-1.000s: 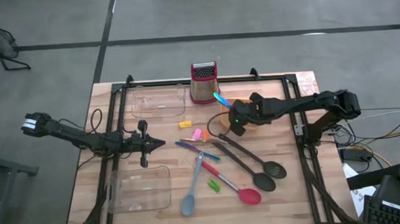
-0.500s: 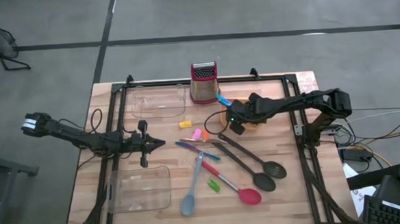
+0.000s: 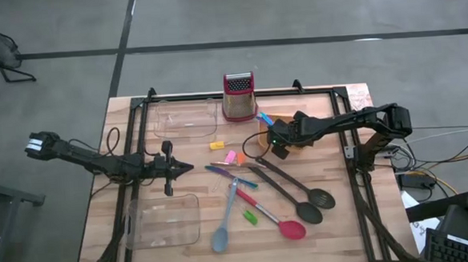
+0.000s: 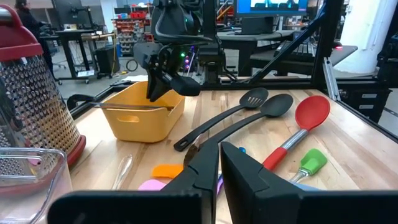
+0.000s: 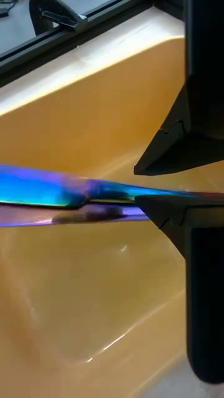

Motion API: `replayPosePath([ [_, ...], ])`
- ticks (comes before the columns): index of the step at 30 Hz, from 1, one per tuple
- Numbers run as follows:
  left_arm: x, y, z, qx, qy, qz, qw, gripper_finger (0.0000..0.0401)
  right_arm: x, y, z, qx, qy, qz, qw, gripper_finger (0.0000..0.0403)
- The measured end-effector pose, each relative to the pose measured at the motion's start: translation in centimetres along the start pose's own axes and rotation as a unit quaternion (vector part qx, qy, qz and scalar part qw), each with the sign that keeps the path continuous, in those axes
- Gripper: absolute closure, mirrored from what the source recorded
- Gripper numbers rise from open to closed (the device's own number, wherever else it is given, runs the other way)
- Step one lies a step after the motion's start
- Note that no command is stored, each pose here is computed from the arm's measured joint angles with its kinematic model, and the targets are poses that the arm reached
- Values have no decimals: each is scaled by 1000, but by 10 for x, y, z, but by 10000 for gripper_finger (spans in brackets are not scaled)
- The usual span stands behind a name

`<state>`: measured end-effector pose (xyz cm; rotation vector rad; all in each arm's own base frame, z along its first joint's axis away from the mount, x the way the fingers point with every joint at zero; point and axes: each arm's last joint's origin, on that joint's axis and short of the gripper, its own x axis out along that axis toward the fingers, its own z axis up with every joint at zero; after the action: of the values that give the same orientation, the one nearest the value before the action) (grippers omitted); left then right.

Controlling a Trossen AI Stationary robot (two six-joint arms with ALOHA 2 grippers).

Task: Pick & Place Kitchen Items
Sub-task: Put the bottom blue knife into the yellow bin, then put the gold knife into the yellow bin

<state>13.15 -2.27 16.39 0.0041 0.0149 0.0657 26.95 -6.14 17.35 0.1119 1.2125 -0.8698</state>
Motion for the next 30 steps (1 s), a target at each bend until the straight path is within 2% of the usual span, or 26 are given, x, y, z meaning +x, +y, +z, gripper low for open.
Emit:
replayPosePath([
  [8, 0, 0, 0, 0, 0, 0, 1000, 371, -1, 0, 0, -1, 0, 2, 1000, 379],
  [12, 0, 0, 0, 0, 0, 0, 1000, 371, -11, 3, 9, 3, -6, 36, 999, 385],
  [20, 0, 0, 0, 0, 0, 0, 1000, 376, -41, 16, 32, -24, -69, 88, 993, 366],
  [23, 0, 0, 0, 0, 0, 0, 1000, 377, -50, 27, 40, -40, -107, 154, 981, 350],
  [27, 0, 0, 0, 0, 0, 0, 1000, 378, -60, 44, 49, -60, -169, 262, 948, 324],
  [30, 0, 0, 0, 0, 0, 0, 1000, 378, -62, 57, 51, -82, -201, 287, 933, 300],
])
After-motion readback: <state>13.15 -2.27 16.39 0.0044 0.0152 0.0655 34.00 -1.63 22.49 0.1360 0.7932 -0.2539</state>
